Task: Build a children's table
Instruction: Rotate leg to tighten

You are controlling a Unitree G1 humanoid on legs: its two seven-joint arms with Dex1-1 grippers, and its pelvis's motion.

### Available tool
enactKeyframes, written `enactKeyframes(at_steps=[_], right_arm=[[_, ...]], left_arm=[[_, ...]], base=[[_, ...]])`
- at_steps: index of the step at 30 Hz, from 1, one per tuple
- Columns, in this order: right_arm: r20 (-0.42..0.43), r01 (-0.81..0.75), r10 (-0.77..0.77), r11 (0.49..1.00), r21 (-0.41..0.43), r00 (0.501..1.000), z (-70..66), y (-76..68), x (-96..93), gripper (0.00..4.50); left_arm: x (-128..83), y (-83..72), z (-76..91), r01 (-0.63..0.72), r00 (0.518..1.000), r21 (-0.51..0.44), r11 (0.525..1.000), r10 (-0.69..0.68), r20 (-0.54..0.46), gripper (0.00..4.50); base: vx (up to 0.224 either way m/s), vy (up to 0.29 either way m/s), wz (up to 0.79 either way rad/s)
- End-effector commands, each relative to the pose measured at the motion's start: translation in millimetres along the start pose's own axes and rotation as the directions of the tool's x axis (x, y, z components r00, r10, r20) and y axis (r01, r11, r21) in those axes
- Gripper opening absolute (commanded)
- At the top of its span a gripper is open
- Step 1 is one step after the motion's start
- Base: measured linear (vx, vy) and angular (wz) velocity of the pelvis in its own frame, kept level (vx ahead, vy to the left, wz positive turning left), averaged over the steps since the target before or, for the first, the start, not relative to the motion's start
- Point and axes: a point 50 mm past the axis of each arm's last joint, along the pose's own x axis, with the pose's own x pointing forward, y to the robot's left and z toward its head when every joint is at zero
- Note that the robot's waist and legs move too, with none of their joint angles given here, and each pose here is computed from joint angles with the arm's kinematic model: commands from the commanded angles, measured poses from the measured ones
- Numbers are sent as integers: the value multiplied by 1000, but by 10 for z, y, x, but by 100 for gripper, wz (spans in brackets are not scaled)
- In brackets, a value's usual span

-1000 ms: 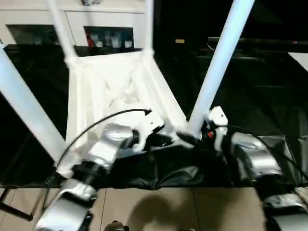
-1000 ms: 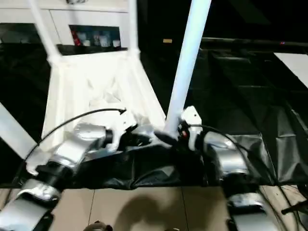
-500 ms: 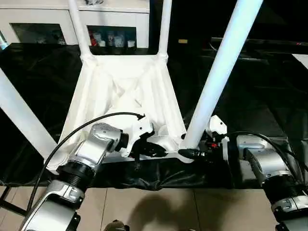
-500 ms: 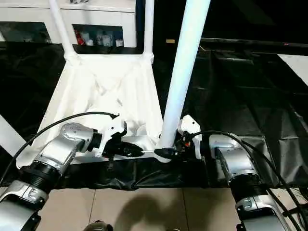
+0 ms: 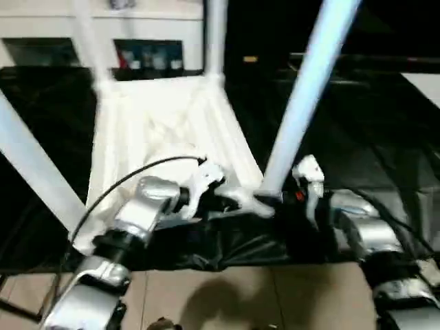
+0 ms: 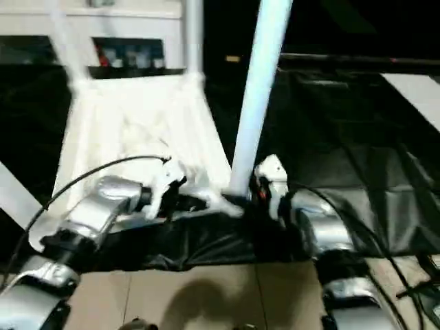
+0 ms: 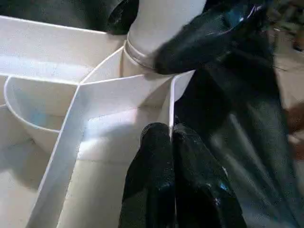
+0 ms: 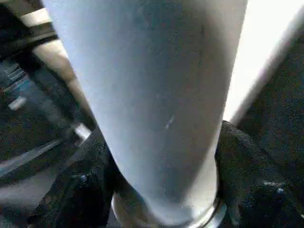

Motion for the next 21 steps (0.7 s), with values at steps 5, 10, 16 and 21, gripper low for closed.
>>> enactKeyframes(at_steps=[5,10,16,21], right_arm=[[-14,126,-126,992,14,992,13,97,275,258],[10,146,-146,989,2,989,63,172,377,257],[57,183,-184,983,12,981,132,109,320,313],[55,119,-119,993,13,991,142,111,255,356]], left_arm=[[393,-140,359,-89,989,-1,996,88,120,0],[500,-181,423,-143,978,-24,989,145,150,0],[479,-219,391,-112,981,-13,994,113,159,0],[415,-203,385,-76,982,2,997,75,175,0]], base=[[0,0,0],[0,0,0],[0,0,0],[0,0,0]])
